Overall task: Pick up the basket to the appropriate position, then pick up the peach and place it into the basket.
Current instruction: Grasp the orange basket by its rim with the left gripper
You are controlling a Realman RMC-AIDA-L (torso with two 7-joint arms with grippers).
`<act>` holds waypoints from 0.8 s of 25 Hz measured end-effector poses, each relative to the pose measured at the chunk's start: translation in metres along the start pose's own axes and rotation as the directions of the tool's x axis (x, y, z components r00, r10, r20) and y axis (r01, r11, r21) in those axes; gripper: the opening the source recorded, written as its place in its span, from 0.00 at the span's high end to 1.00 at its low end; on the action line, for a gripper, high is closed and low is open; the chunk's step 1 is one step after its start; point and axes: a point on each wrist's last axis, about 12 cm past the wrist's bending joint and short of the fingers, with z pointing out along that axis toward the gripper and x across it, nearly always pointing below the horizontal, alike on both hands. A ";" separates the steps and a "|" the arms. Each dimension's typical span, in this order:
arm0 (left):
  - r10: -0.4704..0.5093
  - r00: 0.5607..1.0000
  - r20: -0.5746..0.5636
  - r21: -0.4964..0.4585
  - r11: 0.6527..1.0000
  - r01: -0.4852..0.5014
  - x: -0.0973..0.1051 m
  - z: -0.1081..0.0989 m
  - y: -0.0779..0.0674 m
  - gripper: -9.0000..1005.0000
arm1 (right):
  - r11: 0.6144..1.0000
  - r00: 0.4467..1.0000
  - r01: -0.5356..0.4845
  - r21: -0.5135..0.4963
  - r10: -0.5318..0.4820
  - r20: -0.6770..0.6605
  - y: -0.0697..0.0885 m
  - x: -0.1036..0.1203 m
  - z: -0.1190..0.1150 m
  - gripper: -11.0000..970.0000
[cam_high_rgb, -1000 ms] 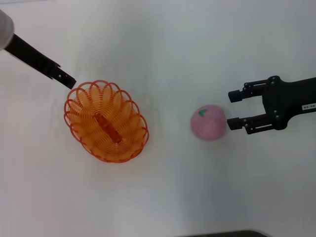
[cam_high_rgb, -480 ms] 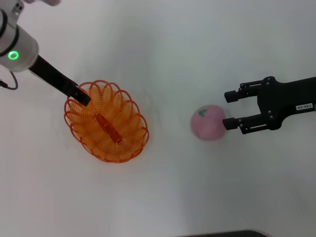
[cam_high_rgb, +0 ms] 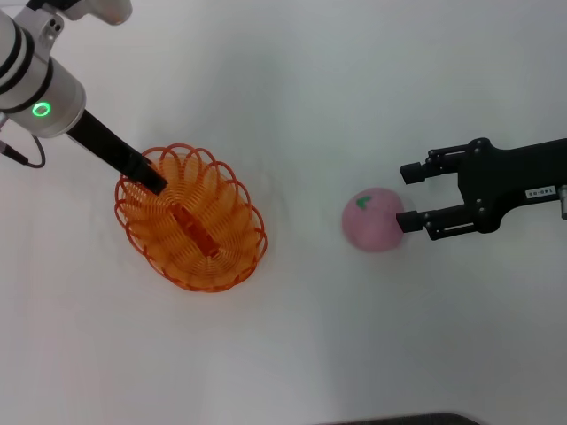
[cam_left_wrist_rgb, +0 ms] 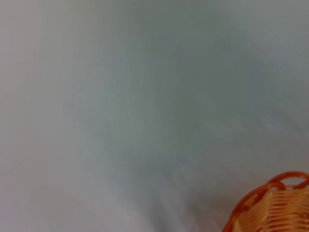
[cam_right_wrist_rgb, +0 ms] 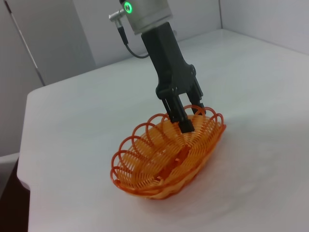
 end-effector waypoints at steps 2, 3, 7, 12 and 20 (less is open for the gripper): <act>-0.005 1.000 0.012 0.001 1.000 0.005 -0.001 -0.001 0.001 0.30 | 1.000 1.000 -0.002 0.001 0.002 -0.006 0.000 0.001 0.001 0.23; -0.005 1.000 0.014 0.002 1.000 0.005 -0.001 -0.001 0.001 0.33 | 1.000 1.000 -0.003 0.001 0.003 -0.010 0.000 0.002 0.001 0.23; 0.003 1.000 0.011 0.003 1.000 -0.003 -0.001 0.000 -0.001 0.49 | 1.000 1.000 -0.003 0.004 0.003 -0.019 0.000 0.002 0.002 0.23; 0.008 1.000 0.010 0.006 1.000 -0.008 -0.002 0.001 -0.002 0.63 | 1.000 1.000 -0.006 0.011 0.006 -0.021 0.000 0.004 0.003 0.23; -0.003 1.000 0.021 0.011 1.000 0.003 -0.001 -0.001 -0.002 0.80 | 1.000 1.000 -0.010 0.006 0.010 -0.019 0.001 0.005 0.003 0.23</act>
